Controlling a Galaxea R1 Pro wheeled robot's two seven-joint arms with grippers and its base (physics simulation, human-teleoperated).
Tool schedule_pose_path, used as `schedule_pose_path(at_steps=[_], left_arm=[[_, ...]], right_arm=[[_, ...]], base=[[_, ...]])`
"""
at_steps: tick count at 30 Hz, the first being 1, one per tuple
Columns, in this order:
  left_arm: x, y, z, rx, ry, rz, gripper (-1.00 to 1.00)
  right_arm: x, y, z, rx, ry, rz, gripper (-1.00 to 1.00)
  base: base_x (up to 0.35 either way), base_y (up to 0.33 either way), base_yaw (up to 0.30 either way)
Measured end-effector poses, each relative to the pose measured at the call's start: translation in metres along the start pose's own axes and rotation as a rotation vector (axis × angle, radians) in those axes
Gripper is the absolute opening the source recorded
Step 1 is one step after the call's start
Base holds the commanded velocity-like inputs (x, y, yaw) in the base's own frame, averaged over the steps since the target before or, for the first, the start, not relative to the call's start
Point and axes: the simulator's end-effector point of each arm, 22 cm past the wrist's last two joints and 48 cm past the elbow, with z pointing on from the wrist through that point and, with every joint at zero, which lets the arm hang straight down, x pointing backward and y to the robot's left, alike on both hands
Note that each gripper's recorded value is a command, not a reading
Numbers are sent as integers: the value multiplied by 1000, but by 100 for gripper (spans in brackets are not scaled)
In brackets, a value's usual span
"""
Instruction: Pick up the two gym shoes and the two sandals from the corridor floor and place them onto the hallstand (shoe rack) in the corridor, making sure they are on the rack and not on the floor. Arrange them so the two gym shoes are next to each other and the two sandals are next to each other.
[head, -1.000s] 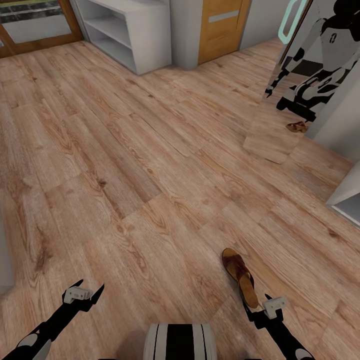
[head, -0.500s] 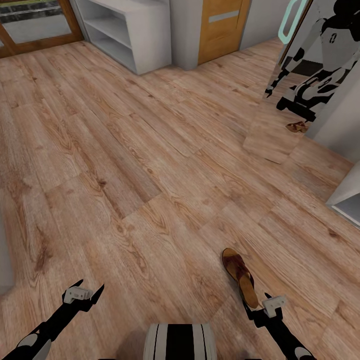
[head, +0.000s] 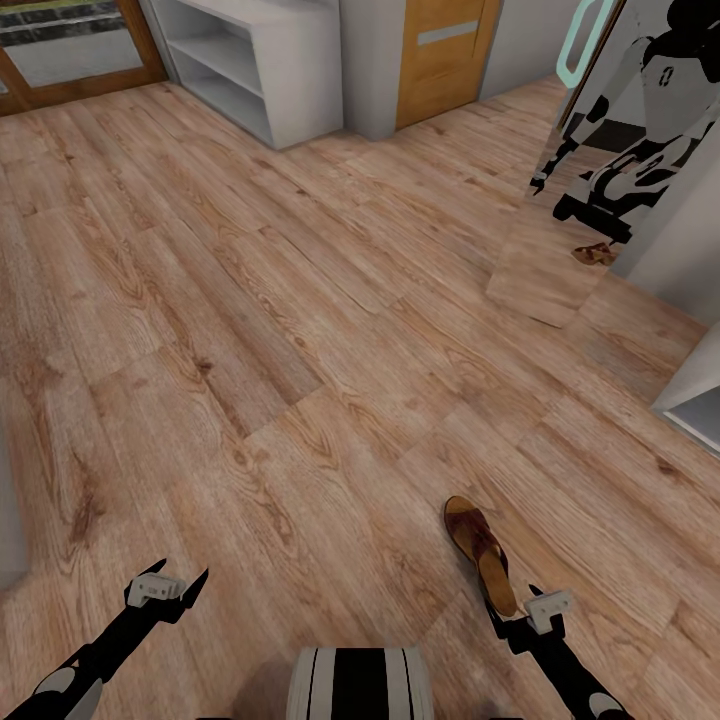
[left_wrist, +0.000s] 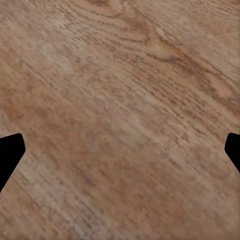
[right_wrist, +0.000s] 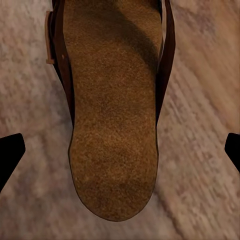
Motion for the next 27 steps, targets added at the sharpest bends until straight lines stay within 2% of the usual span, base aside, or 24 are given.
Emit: schedule_pose_path(at_steps=[7, 17, 27], left_arm=[[0, 0, 0, -1, 0, 0, 100], [22, -1, 2, 0, 40, -7, 100], [22, -1, 2, 0, 41, -7, 100]], right_arm=[[0, 0, 0, 0, 0, 0, 100], [21, 4, 2, -8, 39, 5, 100], [21, 5, 2, -9, 39, 5, 100]], base=[[0, 0, 0], [0, 0, 0], [0, 0, 0]])
